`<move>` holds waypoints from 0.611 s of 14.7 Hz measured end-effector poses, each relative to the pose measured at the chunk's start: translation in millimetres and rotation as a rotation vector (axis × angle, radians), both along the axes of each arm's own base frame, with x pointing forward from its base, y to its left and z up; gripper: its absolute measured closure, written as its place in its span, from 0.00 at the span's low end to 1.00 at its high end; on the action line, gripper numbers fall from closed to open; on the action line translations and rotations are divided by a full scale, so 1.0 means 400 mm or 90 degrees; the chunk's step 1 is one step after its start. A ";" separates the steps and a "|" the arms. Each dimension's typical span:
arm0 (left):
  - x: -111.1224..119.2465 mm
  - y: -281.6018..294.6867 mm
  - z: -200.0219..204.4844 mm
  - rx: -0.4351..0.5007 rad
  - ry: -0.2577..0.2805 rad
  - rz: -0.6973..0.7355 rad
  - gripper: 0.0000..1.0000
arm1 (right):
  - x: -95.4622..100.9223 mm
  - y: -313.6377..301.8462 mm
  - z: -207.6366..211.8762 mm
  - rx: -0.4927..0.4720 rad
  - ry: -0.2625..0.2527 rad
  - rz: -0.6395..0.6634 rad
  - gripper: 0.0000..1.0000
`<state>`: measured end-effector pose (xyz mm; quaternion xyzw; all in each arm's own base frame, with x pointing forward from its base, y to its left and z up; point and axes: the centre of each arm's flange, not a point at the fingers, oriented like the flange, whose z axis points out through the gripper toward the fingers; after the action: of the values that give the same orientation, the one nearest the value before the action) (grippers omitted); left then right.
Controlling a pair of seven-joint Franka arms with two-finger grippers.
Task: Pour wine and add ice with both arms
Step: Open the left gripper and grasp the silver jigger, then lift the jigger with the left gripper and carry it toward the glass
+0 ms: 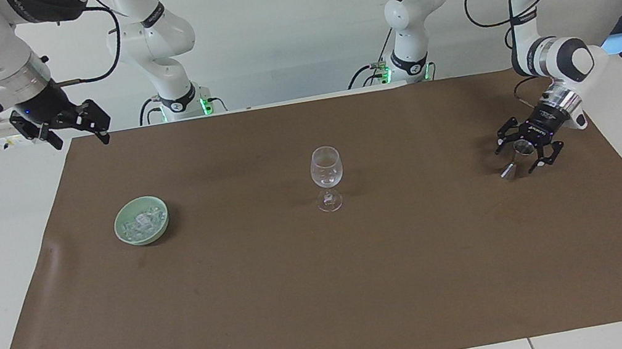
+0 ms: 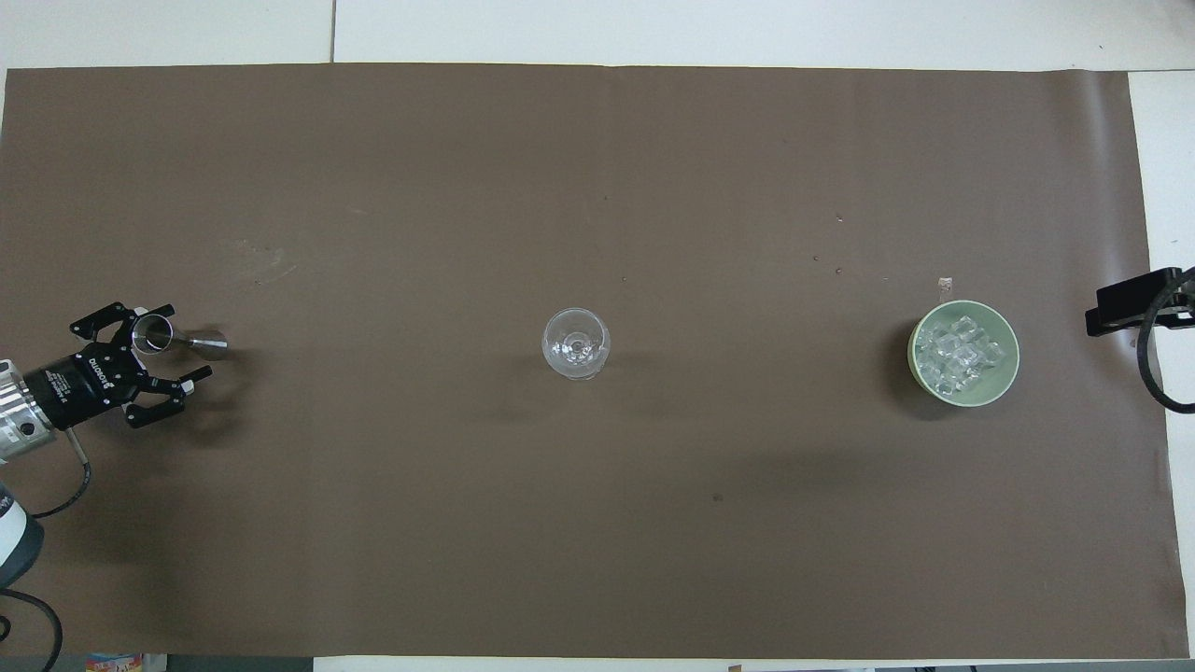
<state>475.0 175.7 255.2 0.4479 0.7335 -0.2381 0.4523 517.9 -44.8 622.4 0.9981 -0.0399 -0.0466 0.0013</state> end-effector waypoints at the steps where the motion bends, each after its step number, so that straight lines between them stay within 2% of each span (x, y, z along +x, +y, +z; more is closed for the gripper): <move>1: -0.001 0.002 0.000 0.000 0.000 0.001 0.00 | 0.000 0.000 0.000 0.000 0.000 0.000 0.00; 5: -0.004 0.011 0.000 0.001 0.000 0.006 0.00 | 0.000 0.000 0.000 0.000 0.000 0.000 0.00; 6: -0.004 0.012 0.000 0.001 0.000 0.007 0.07 | 0.000 0.000 0.000 0.000 0.000 0.000 0.00; 7: -0.004 0.012 0.000 0.001 0.000 0.007 0.07 | 0.000 0.000 0.000 0.000 0.000 0.000 0.00; 8: -0.004 0.012 0.000 0.001 0.000 0.008 0.12 | 0.000 0.000 0.000 0.000 0.000 0.000 0.00; 9: -0.004 0.013 0.000 0.000 0.000 0.009 0.24 | 0.000 0.000 0.000 0.000 0.000 0.000 0.00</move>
<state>473.3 180.8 255.2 0.4428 0.7367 -0.2348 0.4540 517.9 -44.8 622.4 0.9981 -0.0399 -0.0466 0.0013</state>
